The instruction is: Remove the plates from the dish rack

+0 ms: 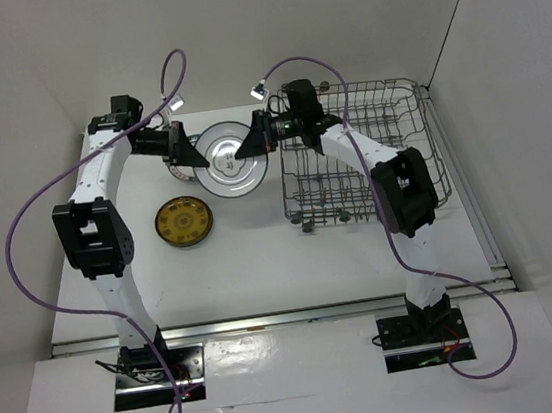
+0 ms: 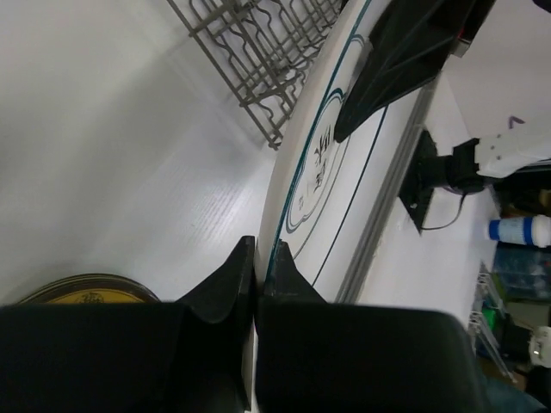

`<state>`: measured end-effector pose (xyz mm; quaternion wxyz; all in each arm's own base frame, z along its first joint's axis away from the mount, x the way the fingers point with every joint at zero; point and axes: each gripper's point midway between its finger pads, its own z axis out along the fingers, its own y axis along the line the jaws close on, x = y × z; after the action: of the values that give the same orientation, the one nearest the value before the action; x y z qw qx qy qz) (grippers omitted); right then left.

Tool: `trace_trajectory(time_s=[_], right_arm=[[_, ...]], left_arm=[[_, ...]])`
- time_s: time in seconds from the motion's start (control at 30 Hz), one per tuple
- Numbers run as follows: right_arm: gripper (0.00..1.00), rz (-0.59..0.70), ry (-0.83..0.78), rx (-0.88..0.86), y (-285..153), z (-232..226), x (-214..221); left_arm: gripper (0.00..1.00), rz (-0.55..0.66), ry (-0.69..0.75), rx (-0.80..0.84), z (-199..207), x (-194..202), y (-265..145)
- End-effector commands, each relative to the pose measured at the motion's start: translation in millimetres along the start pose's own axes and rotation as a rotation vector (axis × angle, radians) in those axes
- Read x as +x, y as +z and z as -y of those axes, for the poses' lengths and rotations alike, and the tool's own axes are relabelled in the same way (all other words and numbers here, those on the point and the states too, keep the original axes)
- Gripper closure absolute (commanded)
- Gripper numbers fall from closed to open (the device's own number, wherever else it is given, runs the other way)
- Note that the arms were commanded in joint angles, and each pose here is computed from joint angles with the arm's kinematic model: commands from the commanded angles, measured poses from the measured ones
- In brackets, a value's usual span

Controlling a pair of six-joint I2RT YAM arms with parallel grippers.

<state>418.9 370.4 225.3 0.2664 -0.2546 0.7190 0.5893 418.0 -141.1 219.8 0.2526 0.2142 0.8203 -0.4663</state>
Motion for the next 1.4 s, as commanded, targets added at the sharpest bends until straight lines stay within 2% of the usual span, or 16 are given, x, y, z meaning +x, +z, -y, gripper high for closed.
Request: trace_trajectory(time_s=[0.0,0.07,0.13,0.2,0.23,0.3,0.33,0.53,0.7,0.83,0.9,1.07,1.13,1.23,1.27,1.37], right_arm=[[0.89,0.039,-0.099,-0.03,6,-25,-23],[0.59,0.033,-0.076,0.019,7,-15,-22],[0.5,0.042,-0.089,0.053,6,-12,-27],[0.26,0.063,-0.087,0.092,-2,-1,-33],[0.0,0.069,-0.09,0.099,-2,-2,-36],[0.0,0.091,-0.087,0.135,-8,2,-47],[0.0,0.092,-0.089,0.154,-7,7,-47],[0.0,0.155,-0.141,0.409,-58,29,-82],[0.0,0.196,-0.249,0.495,-83,1,-102],[0.0,0.215,-0.283,0.517,-95,-17,-108],[0.0,0.212,-0.289,0.528,-98,-18,-105],[0.0,0.213,-0.287,0.537,-101,-21,-102],[0.0,0.197,-0.273,0.532,-100,-19,-96],[0.0,0.19,-0.266,0.534,-100,-16,-93],[0.0,0.196,-0.272,0.532,-100,-17,-95],[0.0,0.193,-0.273,0.523,-99,-18,-94]], left_arm=[[1.0,0.02,-0.084,0.065,-2,-2,-6],[1.0,0.063,-0.103,0.039,-15,-9,-16],[1.0,0.079,-0.16,-0.019,-29,-11,-21],[1.0,0.089,-0.187,-0.102,-50,-9,-22],[1.0,0.105,-0.174,-0.119,-48,-13,-25],[1.0,0.137,-0.243,-0.149,-59,-7,-30],[1.0,0.18,-0.218,-0.159,-64,-17,-34],[1.0,0.324,-0.372,-0.32,-130,-36,-66],[1.0,0.371,-0.421,-0.365,-172,-52,-61],[1.0,0.33,-0.496,-0.414,-218,-46,-42],[1.0,0.335,-0.486,-0.404,-224,-55,-41],[0.99,0.315,-0.51,-0.45,-242,-43,-31],[0.94,0.275,-0.497,-0.444,-242,-35,-18],[0.75,0.206,-0.496,-0.495,-240,-24,-13],[0.6,0.191,-0.496,-0.547,-247,-18,-17],[0.41,0.149,-0.423,-0.638,-239,-18,-26]])
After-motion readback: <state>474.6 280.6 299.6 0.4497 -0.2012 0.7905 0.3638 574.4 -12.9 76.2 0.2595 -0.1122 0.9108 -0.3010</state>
